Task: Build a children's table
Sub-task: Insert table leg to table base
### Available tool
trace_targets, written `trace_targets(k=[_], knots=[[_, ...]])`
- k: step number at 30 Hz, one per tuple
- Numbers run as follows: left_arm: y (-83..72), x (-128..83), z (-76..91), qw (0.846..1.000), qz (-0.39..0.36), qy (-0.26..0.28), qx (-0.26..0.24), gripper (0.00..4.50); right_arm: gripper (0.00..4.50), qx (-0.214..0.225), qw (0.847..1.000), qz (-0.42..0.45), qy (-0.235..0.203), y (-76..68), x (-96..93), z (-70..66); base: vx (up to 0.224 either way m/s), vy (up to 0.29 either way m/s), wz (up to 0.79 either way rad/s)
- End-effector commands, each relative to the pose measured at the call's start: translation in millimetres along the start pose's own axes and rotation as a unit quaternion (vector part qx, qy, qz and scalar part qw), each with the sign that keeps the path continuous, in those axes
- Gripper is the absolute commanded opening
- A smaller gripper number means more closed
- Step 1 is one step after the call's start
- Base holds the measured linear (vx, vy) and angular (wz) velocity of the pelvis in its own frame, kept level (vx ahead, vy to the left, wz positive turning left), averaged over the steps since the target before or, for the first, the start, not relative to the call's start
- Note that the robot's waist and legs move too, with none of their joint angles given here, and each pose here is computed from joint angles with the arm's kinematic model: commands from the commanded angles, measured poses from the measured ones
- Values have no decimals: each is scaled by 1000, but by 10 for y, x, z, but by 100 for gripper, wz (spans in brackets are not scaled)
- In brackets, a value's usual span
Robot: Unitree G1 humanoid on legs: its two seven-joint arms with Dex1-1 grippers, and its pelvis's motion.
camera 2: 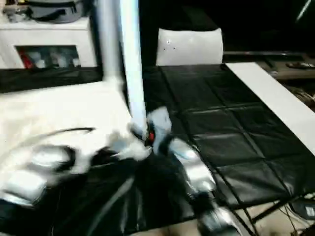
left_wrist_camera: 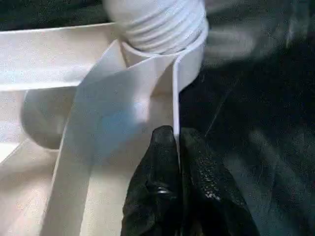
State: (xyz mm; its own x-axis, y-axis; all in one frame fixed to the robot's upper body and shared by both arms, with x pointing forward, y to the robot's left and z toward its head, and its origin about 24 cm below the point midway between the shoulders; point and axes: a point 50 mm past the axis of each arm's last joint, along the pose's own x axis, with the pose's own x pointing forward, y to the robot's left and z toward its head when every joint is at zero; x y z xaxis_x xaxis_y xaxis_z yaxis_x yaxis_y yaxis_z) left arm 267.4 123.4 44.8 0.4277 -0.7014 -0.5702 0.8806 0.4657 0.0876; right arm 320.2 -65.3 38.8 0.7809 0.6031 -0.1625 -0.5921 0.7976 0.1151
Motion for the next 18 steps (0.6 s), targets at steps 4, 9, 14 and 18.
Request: trace_targets(k=[4,9,14,18], knots=[[-132,177,58,1000,3,18,13,0,189,21,996,-56,60,-34,3,-255,0,0,0],[-24,118,-14,997,45,45,33,0,189,24,996,-80,33,-26,14,-242,0,0,0],[89,7,-70,993,35,21,106,0,189,54,991,-93,-78,-130,-38,67,0,0,0],[261,-135,28,994,44,-56,82,28,189,74,982,-79,-154,-239,-153,351,0,0,0]])
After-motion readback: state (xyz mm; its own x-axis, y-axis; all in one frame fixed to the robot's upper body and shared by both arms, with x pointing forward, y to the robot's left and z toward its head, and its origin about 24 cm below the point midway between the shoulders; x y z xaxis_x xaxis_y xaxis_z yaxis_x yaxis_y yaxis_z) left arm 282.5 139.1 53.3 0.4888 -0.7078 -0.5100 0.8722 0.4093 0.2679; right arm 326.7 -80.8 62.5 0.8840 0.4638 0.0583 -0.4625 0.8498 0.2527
